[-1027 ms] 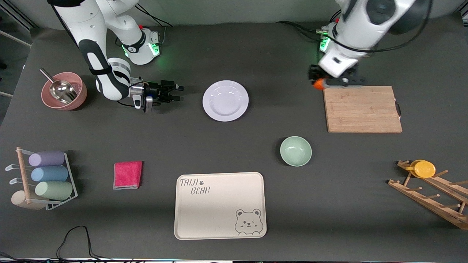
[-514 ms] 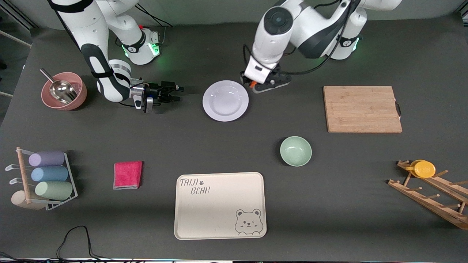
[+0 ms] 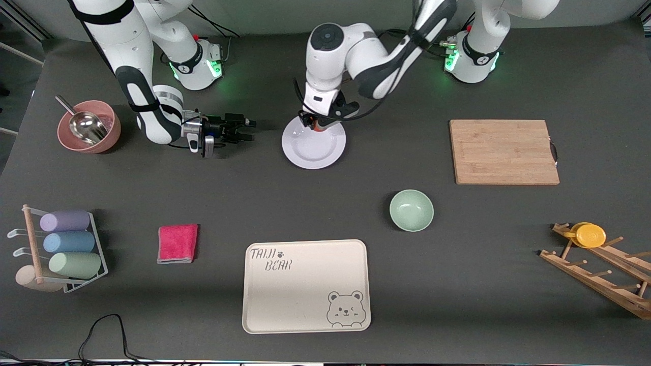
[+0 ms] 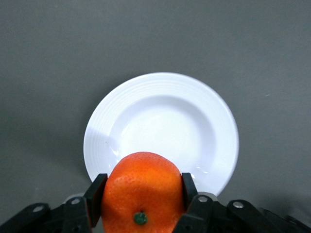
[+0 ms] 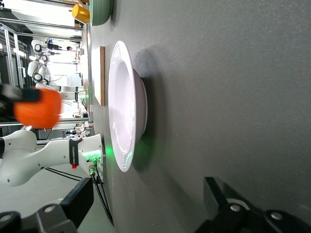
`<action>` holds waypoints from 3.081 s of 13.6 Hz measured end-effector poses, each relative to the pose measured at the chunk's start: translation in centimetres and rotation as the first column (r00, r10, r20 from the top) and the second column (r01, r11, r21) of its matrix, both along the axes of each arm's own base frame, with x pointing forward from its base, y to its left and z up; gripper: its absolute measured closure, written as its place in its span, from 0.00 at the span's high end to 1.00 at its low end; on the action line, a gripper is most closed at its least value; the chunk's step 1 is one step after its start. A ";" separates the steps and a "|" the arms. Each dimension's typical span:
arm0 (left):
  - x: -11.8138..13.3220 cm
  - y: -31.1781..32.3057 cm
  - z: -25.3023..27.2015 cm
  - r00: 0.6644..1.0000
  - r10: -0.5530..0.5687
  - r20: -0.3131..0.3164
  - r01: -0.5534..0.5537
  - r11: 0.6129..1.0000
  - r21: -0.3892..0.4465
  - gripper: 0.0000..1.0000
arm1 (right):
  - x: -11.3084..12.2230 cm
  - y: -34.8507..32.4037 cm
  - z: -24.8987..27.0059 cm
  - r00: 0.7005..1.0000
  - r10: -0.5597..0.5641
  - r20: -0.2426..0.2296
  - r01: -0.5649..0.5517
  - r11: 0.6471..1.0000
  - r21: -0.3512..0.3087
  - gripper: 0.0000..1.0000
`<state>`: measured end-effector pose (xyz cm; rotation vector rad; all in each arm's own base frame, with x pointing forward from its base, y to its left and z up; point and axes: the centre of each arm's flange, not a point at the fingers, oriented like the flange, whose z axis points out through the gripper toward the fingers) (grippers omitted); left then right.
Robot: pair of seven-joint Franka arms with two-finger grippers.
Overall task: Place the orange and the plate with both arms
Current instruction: 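Carry the orange with the left gripper and lower it onto the plate, then open the left gripper and lift it away from the plate, then grip the plate rim with the right gripper while the left gripper retracts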
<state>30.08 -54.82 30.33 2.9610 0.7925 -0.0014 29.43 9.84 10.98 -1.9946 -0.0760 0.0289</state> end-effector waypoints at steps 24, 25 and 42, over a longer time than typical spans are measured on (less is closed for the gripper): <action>6.4 1.6 1.1 0.942 -0.146 0.302 0.119 0.987 0.107 1.00 | 0.2 -0.1 -0.3 1.000 0.004 0.005 -0.004 1.000 -0.005 0.41; 8.1 2.8 2.8 0.945 -0.142 0.295 0.119 0.988 0.095 1.00 | 0.3 -0.1 -0.5 1.000 0.004 0.010 -0.004 1.000 -0.007 0.41; 21.6 52.5 31.7 0.917 -0.398 -0.006 0.398 0.917 0.039 1.00 | 1.7 7.4 -1.9 0.993 -0.110 0.042 0.107 0.991 0.080 0.41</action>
